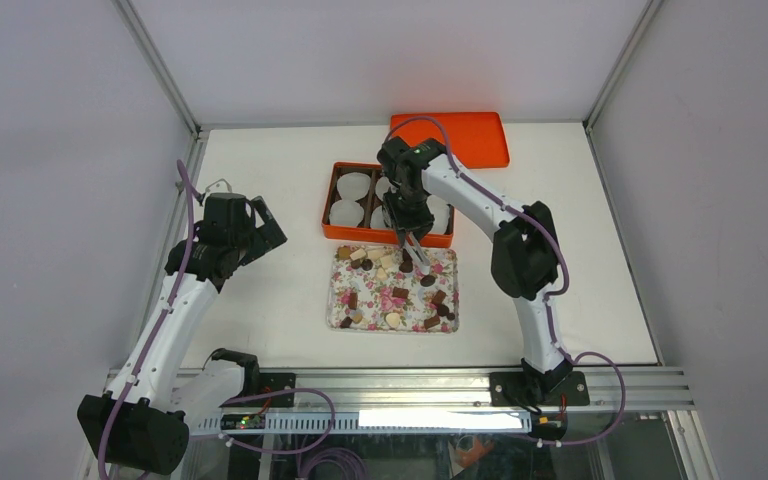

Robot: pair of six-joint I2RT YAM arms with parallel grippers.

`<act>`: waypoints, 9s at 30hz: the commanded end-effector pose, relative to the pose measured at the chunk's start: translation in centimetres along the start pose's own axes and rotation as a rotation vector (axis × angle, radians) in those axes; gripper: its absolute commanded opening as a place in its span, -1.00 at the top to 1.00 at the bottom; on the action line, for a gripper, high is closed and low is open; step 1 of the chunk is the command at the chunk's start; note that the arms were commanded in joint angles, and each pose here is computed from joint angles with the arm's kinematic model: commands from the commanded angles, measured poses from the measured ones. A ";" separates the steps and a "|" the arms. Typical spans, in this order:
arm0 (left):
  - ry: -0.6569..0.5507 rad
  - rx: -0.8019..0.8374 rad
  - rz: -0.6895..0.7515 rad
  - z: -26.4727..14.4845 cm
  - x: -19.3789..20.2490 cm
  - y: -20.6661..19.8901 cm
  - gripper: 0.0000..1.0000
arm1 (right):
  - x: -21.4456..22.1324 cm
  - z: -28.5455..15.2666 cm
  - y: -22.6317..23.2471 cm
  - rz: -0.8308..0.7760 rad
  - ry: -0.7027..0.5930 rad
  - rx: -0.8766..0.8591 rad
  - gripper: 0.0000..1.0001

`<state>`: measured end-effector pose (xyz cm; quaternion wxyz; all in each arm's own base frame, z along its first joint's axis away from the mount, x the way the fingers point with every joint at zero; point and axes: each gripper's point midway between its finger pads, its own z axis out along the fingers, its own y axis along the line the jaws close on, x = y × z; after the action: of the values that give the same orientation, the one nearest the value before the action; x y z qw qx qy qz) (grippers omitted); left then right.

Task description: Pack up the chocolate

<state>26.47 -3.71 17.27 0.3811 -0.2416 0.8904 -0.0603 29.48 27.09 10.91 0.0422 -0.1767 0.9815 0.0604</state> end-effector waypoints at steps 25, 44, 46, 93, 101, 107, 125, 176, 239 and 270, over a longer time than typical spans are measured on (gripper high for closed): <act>0.021 0.045 0.005 0.5 -0.4 -1.6 -0.98 | 13.6 -5.7 -2.5 0.100 -0.069 -0.032 0.28; 0.034 0.027 -0.012 0.8 0.3 -1.1 -0.98 | 12.2 -0.1 -1.6 0.067 0.007 0.023 0.24; 0.032 0.026 -0.012 0.8 0.3 -1.1 -0.98 | 12.0 0.1 -1.5 0.063 0.015 0.024 0.22; 0.037 0.014 -0.009 1.0 0.4 -0.9 -0.98 | 11.1 -5.7 0.8 -0.043 -0.043 -0.087 1.00; 0.028 0.019 -0.018 0.8 0.4 -0.9 -0.98 | 6.0 -7.6 -2.9 -0.002 -0.152 -0.018 1.00; 0.028 0.014 -0.012 1.0 0.3 -0.9 -0.98 | -0.2 -6.7 -6.5 0.064 -0.169 -0.010 1.00; 0.033 0.014 -0.023 0.8 0.5 -0.7 -0.98 | -4.0 -0.9 -9.6 0.197 -0.108 0.033 0.33; 0.045 0.003 -0.020 1.1 0.4 -0.9 -0.98 | 17.2 -3.9 -5.1 -0.048 0.143 -0.005 0.38; 0.035 0.012 -0.035 0.4 0.6 -0.6 -0.98 | 14.0 -2.4 -4.2 -0.211 0.164 0.141 1.00; 0.033 -0.040 0.046 2.3 -2.4 -2.1 -0.98 | 4.2 -4.7 -8.6 0.023 0.013 0.144 0.99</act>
<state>28.82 -4.26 15.90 0.3292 -0.2372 0.9132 -0.0385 27.06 16.93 14.02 0.0323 -0.1604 0.9864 -0.0171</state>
